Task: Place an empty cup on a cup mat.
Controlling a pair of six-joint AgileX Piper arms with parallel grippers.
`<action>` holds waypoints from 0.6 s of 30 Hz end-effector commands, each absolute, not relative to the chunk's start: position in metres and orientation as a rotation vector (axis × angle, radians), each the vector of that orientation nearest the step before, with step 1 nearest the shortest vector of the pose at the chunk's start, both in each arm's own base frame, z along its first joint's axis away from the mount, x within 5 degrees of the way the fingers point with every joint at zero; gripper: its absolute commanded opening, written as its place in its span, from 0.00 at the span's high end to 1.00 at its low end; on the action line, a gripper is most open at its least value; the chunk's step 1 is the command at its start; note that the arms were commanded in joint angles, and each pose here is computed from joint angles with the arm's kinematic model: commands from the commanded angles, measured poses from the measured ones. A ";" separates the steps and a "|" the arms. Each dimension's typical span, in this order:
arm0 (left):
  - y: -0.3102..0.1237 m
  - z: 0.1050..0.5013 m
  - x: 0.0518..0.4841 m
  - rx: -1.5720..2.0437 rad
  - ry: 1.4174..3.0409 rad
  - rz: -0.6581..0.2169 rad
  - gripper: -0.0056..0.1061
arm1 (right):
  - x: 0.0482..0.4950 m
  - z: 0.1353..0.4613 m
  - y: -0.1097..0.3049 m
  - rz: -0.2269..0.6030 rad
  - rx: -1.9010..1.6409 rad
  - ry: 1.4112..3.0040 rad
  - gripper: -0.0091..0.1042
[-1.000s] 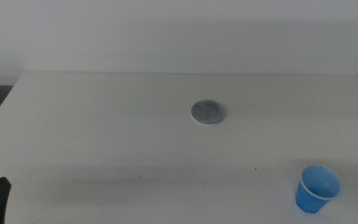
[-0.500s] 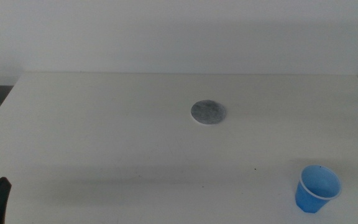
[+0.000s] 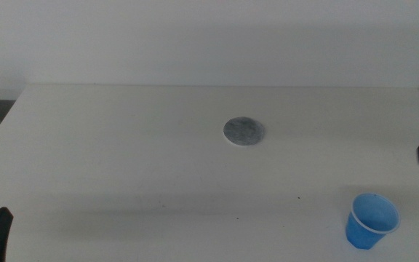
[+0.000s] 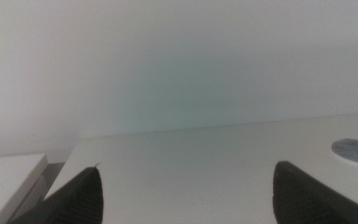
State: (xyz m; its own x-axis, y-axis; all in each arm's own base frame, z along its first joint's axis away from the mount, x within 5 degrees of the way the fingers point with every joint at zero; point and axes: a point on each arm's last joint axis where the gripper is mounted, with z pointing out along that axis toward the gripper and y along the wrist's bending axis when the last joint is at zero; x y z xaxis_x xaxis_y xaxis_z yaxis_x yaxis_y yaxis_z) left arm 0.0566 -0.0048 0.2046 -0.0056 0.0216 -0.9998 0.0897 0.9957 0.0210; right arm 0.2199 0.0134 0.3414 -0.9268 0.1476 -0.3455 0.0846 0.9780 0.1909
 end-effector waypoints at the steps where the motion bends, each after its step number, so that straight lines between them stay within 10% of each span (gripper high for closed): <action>1: -0.005 0.205 0.056 0.086 1.567 -0.058 0.11 | 0.230 0.319 0.012 0.239 0.195 2.854 0.10; 18: -0.005 0.205 0.056 0.086 1.567 -0.058 0.11 | 0.272 0.199 0.018 0.212 0.273 3.026 0.10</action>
